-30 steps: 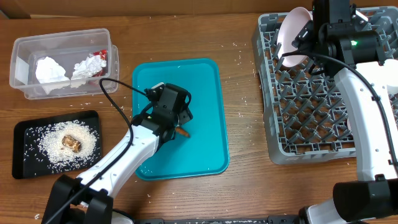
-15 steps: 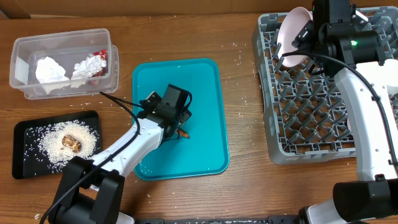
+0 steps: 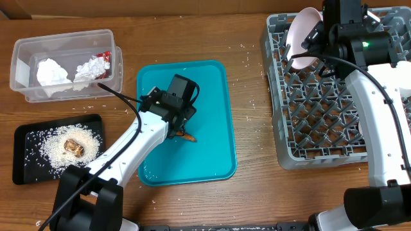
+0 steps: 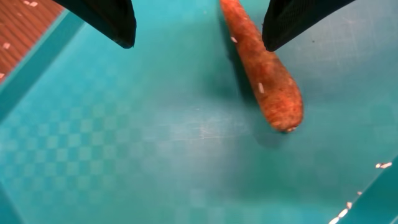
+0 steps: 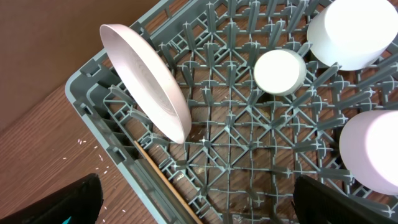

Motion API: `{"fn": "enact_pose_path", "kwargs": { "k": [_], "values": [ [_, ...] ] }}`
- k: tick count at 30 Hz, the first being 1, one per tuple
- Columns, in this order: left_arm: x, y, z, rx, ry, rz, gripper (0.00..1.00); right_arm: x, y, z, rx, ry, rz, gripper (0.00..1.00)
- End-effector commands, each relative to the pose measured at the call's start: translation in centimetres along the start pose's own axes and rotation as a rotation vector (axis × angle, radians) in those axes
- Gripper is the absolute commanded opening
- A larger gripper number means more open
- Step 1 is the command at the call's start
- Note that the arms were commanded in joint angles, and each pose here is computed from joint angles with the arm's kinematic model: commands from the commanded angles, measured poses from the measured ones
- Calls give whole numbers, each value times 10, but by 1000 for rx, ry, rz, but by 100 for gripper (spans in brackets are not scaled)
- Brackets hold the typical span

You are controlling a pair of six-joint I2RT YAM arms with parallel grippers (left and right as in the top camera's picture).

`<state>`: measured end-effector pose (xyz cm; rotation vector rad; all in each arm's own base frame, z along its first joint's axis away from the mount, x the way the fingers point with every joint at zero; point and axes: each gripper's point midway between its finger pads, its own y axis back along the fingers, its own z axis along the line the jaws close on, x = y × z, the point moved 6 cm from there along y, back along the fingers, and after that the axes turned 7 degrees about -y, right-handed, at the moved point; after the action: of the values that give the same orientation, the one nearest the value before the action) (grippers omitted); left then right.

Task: Sort waste into correct bins and load items into the dishwasher
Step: 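Grasp the carrot by its end with the left gripper and lift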

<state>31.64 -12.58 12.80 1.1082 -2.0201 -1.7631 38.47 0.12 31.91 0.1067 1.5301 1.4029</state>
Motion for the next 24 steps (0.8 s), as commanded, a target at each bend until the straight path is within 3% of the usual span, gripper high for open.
{"fn": "enact_pose_path", "kwargs": {
  "k": [1, 7, 19, 24],
  "values": [
    [5, 5, -2, 21, 27, 61, 72, -1, 2, 2, -6, -9, -6, 100],
    [23, -18, 16, -72, 191, 141, 72, -1, 2, 2, -6, -9, -6, 100],
    [26, -53, 27, -166, 251, 170, 74, -1, 2, 1, -5, -8, -6, 100],
    [17, -59, 32, -177, 283, 165, 68, -1, 2, 2, -6, -9, -6, 100]
  ]
}}
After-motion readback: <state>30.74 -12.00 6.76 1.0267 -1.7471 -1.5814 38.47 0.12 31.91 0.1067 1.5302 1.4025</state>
